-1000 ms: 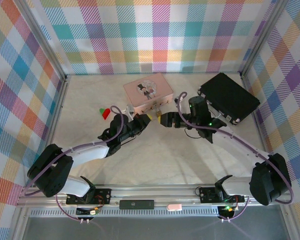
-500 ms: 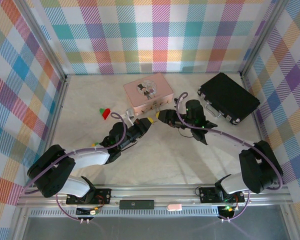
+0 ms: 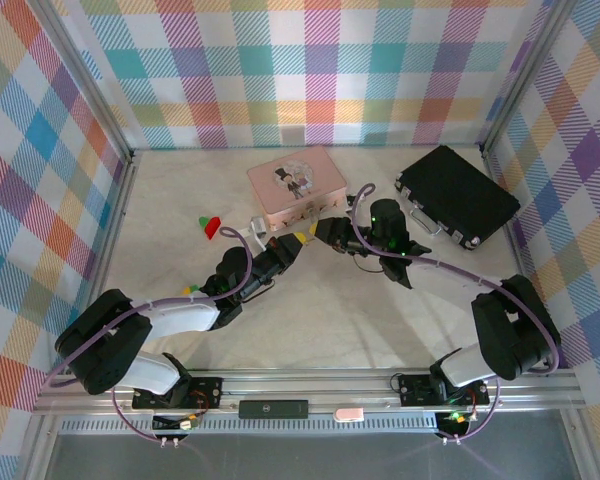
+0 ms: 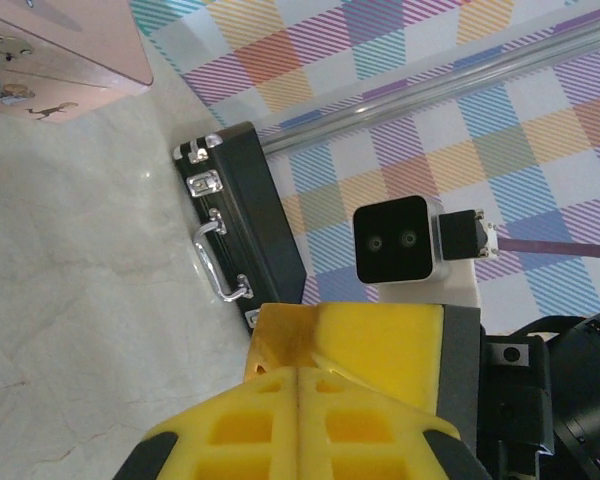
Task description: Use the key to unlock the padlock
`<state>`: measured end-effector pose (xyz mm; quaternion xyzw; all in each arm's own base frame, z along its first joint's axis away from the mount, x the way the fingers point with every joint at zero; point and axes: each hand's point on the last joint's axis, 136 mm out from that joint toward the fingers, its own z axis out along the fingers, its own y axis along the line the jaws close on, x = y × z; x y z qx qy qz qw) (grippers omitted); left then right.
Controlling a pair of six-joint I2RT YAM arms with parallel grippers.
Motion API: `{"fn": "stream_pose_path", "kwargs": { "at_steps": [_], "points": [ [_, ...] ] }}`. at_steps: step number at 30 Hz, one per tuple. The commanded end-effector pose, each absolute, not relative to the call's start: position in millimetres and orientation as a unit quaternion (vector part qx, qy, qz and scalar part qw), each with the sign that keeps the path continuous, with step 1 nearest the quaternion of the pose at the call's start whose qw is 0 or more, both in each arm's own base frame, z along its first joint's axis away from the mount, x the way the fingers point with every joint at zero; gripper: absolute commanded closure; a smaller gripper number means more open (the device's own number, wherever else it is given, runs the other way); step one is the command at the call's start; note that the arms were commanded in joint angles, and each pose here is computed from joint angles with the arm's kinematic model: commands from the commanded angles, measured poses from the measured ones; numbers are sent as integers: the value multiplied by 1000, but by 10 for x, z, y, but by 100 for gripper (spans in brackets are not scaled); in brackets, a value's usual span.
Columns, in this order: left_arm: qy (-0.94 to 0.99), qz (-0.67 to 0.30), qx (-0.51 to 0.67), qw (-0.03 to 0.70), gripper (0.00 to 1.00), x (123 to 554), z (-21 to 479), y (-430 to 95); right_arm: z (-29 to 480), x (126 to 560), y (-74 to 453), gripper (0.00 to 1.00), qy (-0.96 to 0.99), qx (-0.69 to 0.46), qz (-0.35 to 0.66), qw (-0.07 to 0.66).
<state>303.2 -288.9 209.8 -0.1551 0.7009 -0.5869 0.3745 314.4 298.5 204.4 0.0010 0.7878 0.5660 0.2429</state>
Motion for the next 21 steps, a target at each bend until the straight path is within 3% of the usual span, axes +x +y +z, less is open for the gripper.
{"fn": "stream_pose_path", "kwargs": {
  "at_steps": [1, 12, 16, 21],
  "points": [
    [684, -607, -146, 377, 100, 3028, 2194, -2964, 2137, 3140, 3045, 78, 768, -7, 595, 234],
    [675, -622, -157, 364, 100, 3048, 2129, -3011, 2157, 3122, 3012, 88, 770, -7, 590, 242],
    [669, -625, -160, 369, 100, 3044, 2164, -2983, 1961, 3149, 2931, 65, 800, 8, 549, 243],
    [668, -623, -160, 375, 100, 3028, 2213, -2952, 1891, 3093, 2926, 60, 801, 9, 552, 231]
  ]
}}
